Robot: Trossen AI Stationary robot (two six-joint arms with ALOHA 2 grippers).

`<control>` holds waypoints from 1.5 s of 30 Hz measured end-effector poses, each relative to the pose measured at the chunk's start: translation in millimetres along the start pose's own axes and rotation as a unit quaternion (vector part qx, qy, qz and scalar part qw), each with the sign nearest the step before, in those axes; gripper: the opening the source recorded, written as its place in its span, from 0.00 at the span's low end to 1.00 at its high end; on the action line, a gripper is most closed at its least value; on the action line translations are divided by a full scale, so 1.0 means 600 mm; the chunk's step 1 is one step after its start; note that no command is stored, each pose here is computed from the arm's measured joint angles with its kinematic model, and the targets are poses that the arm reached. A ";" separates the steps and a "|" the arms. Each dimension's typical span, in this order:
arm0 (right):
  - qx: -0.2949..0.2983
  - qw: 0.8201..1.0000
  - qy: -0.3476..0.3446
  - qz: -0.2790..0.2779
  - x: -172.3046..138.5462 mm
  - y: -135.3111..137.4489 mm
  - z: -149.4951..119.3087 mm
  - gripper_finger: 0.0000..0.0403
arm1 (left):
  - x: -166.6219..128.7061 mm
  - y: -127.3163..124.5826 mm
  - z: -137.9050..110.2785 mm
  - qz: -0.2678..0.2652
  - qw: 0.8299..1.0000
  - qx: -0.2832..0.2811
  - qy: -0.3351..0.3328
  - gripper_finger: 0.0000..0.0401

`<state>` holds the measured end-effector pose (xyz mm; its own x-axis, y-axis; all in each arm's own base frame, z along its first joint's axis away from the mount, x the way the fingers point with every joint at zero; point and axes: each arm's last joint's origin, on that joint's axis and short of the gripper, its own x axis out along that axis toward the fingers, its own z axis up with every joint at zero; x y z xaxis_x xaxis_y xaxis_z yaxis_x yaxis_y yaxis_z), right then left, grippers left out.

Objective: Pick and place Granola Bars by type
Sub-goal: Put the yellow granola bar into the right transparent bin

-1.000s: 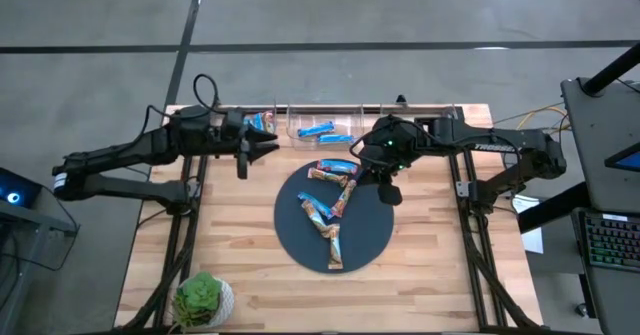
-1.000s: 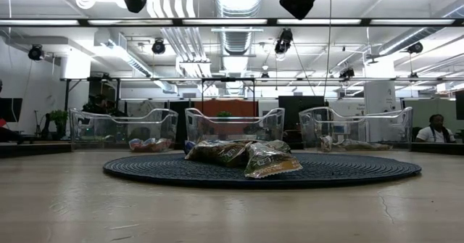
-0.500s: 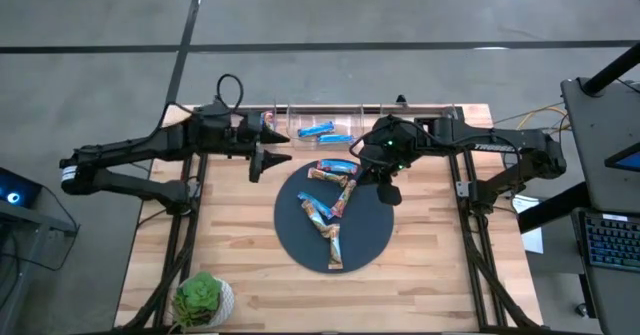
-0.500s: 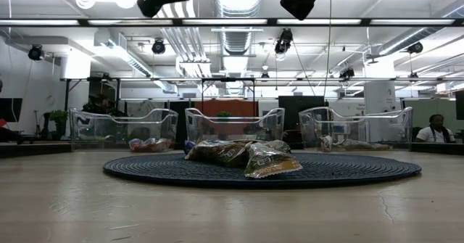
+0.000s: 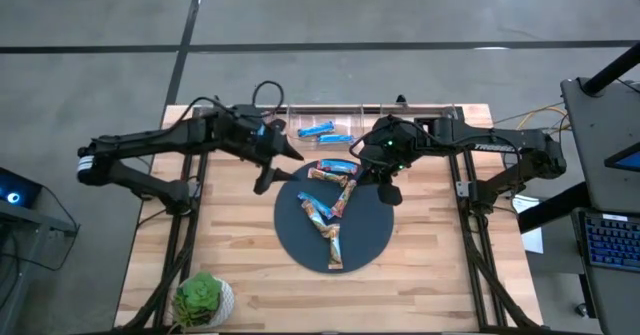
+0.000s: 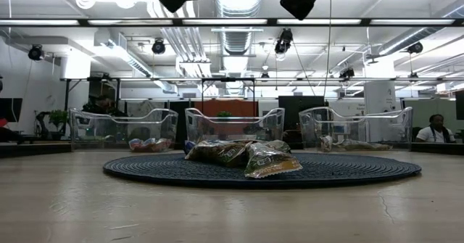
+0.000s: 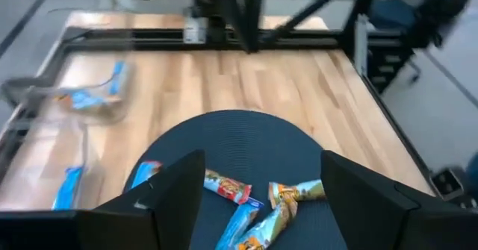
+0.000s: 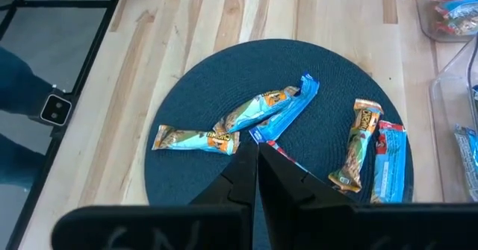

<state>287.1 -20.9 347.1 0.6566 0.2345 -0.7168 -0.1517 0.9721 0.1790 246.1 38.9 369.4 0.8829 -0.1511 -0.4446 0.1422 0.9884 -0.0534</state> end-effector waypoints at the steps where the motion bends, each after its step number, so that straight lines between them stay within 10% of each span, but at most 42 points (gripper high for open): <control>1: 0.000 1.000 0.000 0.000 0.000 0.000 0.000 0.02 | 0.005 -0.001 0.000 -0.007 1.000 0.010 0.004 0.62; 31: -0.006 1.000 -0.002 0.000 -0.005 0.001 0.001 0.02 | 0.093 -0.015 -0.025 -0.086 0.988 0.105 0.073 0.62; 45: -0.007 0.997 -0.074 -0.009 -0.123 0.040 -0.022 0.02 | 0.091 -0.014 -0.037 -0.066 0.986 0.105 0.112 0.62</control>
<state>225.1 -14.8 395.6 0.7617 0.2139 -0.6116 -0.1478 0.9764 0.1575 283.4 22.8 325.6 0.7329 -0.2479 -0.6335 0.3601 0.9314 0.0521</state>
